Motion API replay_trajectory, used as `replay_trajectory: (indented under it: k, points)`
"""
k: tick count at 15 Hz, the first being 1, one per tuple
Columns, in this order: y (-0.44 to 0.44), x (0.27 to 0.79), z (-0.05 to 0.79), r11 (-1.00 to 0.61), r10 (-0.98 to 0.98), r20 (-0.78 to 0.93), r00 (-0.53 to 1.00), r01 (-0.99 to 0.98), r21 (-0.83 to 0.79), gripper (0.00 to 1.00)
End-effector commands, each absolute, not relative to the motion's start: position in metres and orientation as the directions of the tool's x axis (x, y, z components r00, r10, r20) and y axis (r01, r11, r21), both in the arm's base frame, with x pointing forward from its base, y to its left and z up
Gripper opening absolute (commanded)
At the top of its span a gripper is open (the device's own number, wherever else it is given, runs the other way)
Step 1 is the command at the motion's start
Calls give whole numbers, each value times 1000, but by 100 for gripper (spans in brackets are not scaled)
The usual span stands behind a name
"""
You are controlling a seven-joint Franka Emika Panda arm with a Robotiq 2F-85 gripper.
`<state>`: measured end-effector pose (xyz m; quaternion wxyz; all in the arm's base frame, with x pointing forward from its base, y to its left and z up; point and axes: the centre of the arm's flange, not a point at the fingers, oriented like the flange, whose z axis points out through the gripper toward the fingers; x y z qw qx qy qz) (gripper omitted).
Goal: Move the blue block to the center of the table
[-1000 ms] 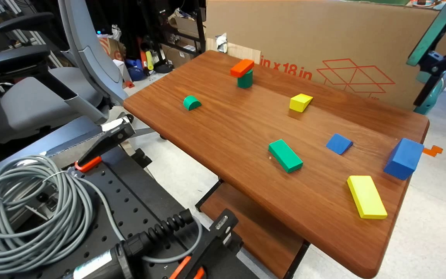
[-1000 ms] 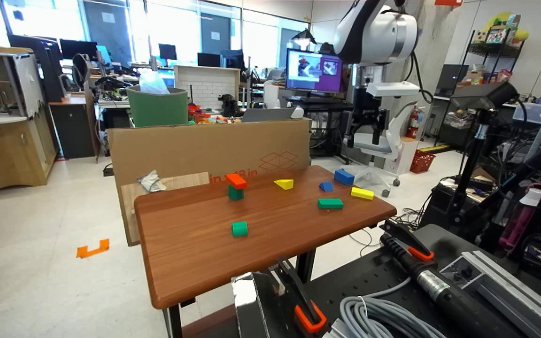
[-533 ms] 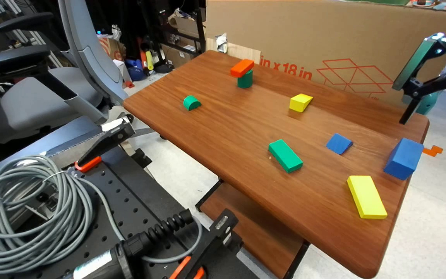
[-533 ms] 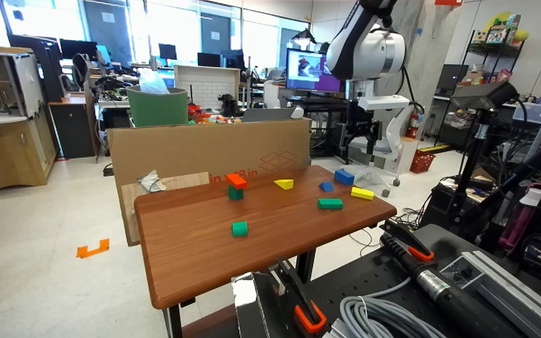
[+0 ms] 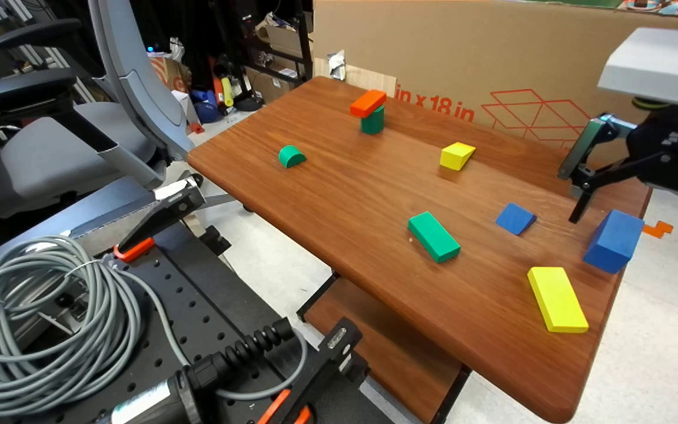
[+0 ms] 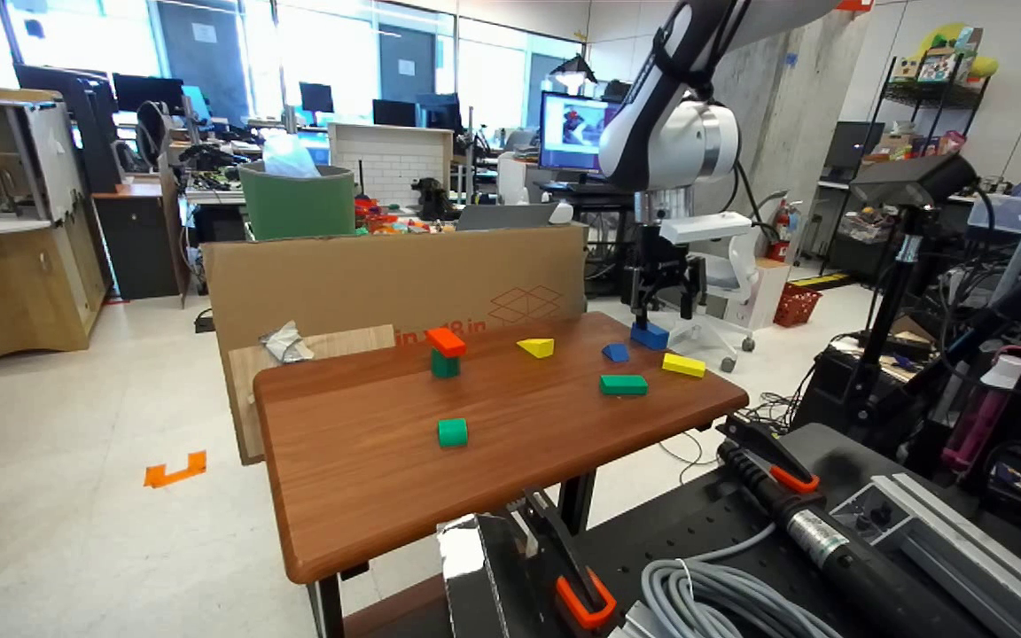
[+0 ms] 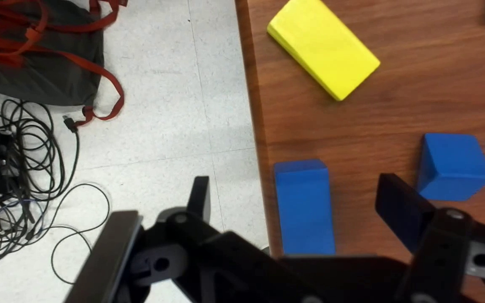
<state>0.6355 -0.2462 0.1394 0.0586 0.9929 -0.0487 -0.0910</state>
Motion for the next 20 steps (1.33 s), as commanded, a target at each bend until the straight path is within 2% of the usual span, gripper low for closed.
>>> replay_trajectory:
  k: [1, 2, 3, 5, 12, 13, 20]
  points:
    - [-252, 653, 127, -984, -108, -196, 975, -77, 162, 100]
    - [-254, 656, 125, -982, -108, -199, 974, -74, 172, 97]
    - [-255, 658, 123, -982, -105, -201, 974, -69, 178, 74]
    - [-255, 662, 123, -983, -90, -207, 974, -52, 178, 68]
    - [-222, 665, 143, -993, -11, -210, 978, 14, 116, 13]
    - [-218, 663, 146, -995, -3, -209, 978, 19, 102, 8]
    - [-162, 639, 224, -986, 138, -139, 981, 149, 71, 8]
